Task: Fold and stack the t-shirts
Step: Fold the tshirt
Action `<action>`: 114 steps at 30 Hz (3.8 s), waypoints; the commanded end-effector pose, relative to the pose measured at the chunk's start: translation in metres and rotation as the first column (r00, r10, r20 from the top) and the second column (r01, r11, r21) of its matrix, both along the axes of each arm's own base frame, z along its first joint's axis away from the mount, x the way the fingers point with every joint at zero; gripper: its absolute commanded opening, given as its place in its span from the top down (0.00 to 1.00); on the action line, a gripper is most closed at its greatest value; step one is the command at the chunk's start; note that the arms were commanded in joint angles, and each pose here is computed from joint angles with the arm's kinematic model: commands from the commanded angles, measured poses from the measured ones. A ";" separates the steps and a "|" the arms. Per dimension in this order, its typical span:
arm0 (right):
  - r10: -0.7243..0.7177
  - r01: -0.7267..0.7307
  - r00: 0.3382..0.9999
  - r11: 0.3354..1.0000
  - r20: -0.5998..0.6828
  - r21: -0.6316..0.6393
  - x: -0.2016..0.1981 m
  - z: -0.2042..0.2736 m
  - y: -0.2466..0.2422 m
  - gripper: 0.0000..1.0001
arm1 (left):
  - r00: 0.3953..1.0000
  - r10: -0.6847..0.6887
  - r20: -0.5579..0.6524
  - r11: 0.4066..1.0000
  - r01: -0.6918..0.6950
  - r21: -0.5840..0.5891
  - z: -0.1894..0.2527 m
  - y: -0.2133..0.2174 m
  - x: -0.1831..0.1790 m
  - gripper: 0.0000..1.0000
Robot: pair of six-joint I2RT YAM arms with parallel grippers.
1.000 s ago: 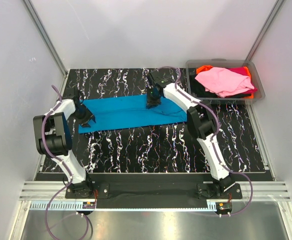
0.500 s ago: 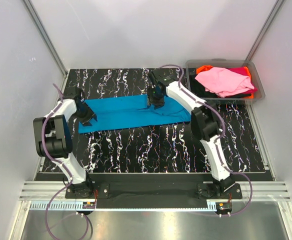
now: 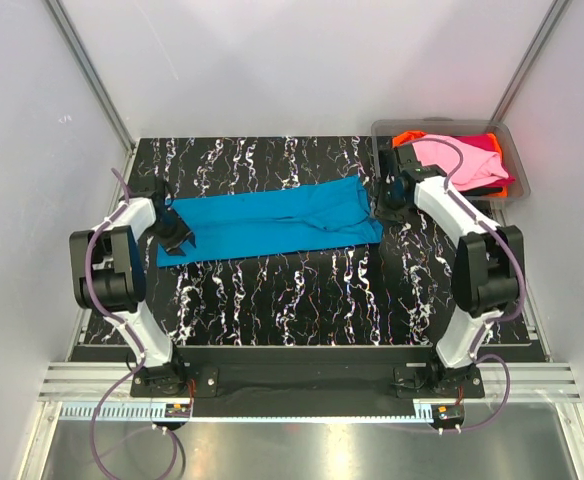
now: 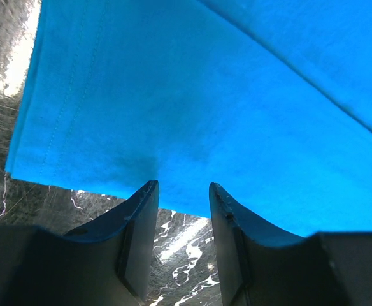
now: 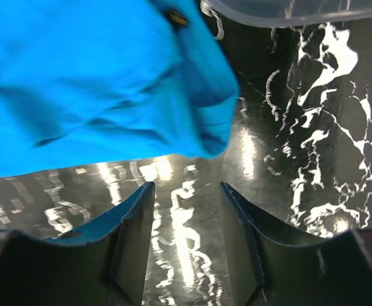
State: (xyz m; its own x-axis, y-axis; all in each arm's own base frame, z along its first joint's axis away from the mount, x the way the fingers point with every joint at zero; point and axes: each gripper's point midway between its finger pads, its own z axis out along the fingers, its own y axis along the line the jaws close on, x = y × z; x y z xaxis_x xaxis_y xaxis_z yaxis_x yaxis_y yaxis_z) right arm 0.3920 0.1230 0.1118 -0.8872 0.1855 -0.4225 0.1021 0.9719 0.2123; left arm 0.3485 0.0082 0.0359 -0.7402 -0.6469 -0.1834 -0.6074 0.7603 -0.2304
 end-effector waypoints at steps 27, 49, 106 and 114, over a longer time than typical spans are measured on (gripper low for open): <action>-0.014 0.001 0.999 0.963 -0.049 -0.268 0.032 -0.073 -0.038 0.72 | 0.996 0.055 -0.065 0.997 -0.050 0.064 -0.003 0.023 -0.004 0.57; 0.033 -0.037 0.999 0.985 0.025 0.171 0.012 0.019 0.078 0.49 | 0.981 -0.187 -0.048 0.982 0.189 0.031 -0.004 -0.048 0.013 0.54; 0.185 -0.207 0.927 0.978 0.325 0.034 0.195 -0.062 0.209 0.26 | 0.800 -0.587 0.125 0.806 0.561 0.189 0.070 -0.155 -0.050 0.17; 0.150 -0.242 0.834 0.964 0.531 0.108 0.199 0.074 0.215 0.15 | 0.819 -0.570 -0.071 0.802 0.573 0.166 0.009 -0.132 -0.069 0.15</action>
